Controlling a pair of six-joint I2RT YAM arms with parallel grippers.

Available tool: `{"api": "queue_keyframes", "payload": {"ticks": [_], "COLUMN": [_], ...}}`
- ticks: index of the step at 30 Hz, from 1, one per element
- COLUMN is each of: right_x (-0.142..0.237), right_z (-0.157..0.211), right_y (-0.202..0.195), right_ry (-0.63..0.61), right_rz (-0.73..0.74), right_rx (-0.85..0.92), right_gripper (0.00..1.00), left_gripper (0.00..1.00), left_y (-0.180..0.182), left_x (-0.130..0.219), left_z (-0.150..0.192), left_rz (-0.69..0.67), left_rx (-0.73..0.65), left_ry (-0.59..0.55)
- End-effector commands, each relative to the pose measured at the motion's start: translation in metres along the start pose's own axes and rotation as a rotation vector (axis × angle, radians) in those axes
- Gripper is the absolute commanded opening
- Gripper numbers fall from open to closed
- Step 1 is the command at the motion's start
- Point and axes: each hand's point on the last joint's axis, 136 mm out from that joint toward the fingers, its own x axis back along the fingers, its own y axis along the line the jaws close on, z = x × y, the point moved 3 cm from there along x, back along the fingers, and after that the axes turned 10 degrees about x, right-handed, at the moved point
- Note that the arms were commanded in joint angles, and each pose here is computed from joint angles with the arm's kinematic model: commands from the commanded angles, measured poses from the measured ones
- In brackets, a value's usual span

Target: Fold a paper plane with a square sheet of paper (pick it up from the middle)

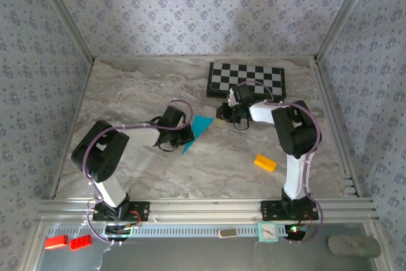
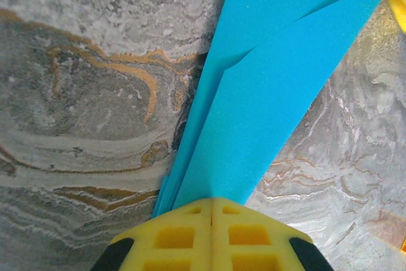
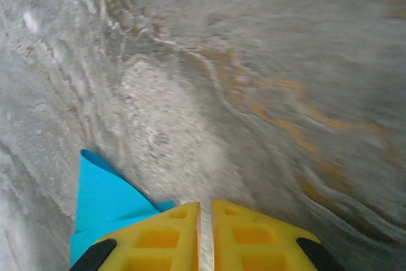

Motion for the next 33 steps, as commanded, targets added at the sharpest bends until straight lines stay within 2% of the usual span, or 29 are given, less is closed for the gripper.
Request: {"api": "queue_keyframes", "payload": {"ticks": [1,4,8,14,20,22,28,33], "right_x": [0.029,0.032,0.016,-0.009,-0.026,-0.028,-0.035,-0.038], "right_z": [-0.011,0.0,0.024,0.037,0.048,0.042,0.055,0.059], "right_y": [0.016,0.039,0.067,0.085,0.067,0.066,0.047,0.04], "right_ry": [-0.096,-0.083,-0.001,0.092,0.172,0.175,0.248,0.275], "right_rz": [0.053,0.01,-0.059,-0.094,-0.028,-0.009,0.052,0.06], "right_rx": [0.045,0.083,0.108,0.132,0.127,0.133,0.133,0.115], "right_gripper": [0.15,0.15,0.15,0.13,0.12,0.12,0.12,0.1], "left_gripper": [0.0,0.0,0.0,0.0,0.0,0.0,0.1,0.09], "left_y": [0.04,0.036,0.033,0.026,0.016,0.006,-0.029,-0.035], "left_x": [-0.004,-0.005,-0.004,-0.002,0.002,0.004,0.011,0.0], "left_z": [0.022,0.021,0.019,0.018,0.016,0.014,0.007,0.002], "left_rz": [-0.172,-0.161,-0.15,-0.125,-0.092,-0.057,0.051,0.065], "left_rx": [0.037,0.033,0.031,0.022,0.007,-0.022,-0.156,-0.175], "left_ry": [0.085,0.085,0.084,0.083,0.082,0.087,0.092,0.103]}}
